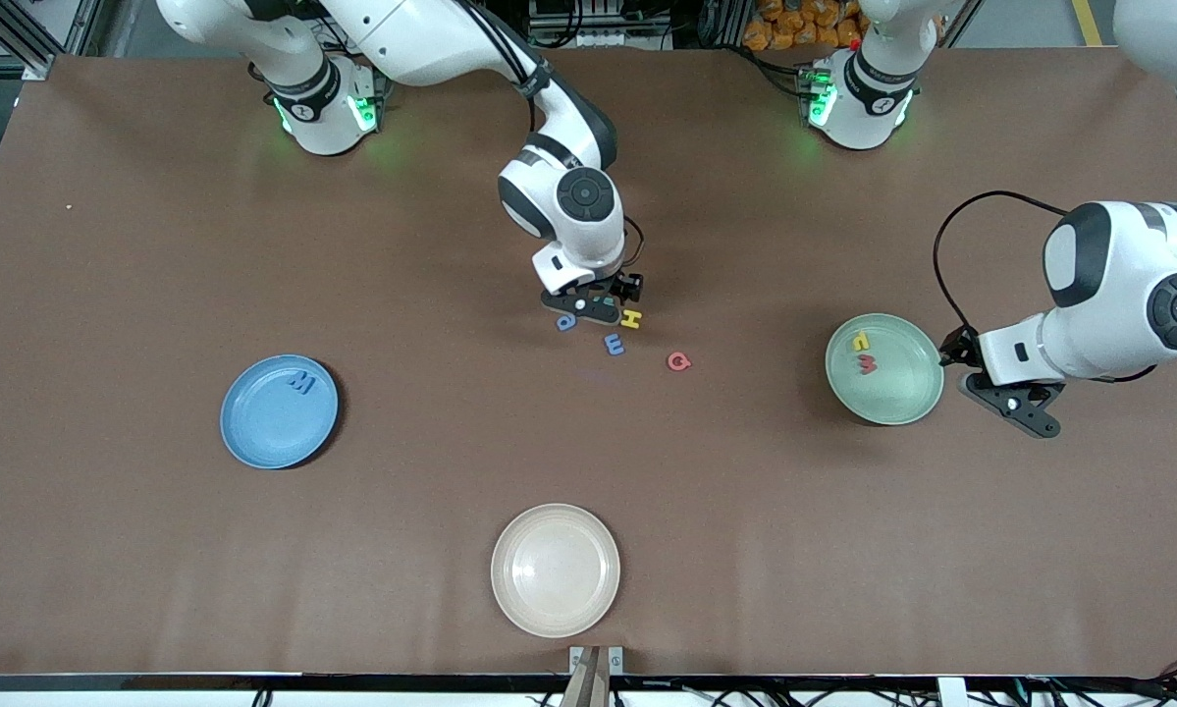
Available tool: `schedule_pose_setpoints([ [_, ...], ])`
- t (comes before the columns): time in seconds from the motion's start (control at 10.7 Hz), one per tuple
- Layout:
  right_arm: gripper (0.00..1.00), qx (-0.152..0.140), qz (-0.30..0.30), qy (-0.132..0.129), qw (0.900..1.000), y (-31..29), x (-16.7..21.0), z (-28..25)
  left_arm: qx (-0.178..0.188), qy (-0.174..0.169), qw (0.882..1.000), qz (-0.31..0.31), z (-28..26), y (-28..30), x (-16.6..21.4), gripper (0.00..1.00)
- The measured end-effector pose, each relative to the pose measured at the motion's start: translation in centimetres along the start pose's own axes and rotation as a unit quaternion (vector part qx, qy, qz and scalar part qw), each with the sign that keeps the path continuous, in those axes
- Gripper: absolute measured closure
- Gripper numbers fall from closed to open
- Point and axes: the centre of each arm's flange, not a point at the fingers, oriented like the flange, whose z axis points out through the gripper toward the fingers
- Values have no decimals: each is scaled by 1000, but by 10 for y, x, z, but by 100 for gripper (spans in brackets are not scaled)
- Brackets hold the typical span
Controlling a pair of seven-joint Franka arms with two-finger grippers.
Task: Sort uppercase to blue plate, lowercase to green plate
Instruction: 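Reach the letters and grasp the teal uppercase R with the right gripper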
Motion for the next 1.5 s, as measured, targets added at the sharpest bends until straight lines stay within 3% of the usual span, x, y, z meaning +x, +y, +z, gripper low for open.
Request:
schedule_pose_setpoints([
  [0.37, 23, -2, -6, 1, 1000, -1, -5, 17, -3, -3, 1000, 8, 5, 9, 8, 42],
  [1.03, 37, 4, -4, 3, 1000, -1, -3, 36, -12, -9, 1000, 10, 18, 20, 18, 46],
  [1.22, 63, 6, -9, 9, 1000, -3, -2, 31, -8, -8, 1000, -14, 15, 29, 26, 46],
  [1.5, 63, 2, -24, 24, 999, -3, 0, 30, -3, -5, 999, -41, 10, 49, 40, 46],
])
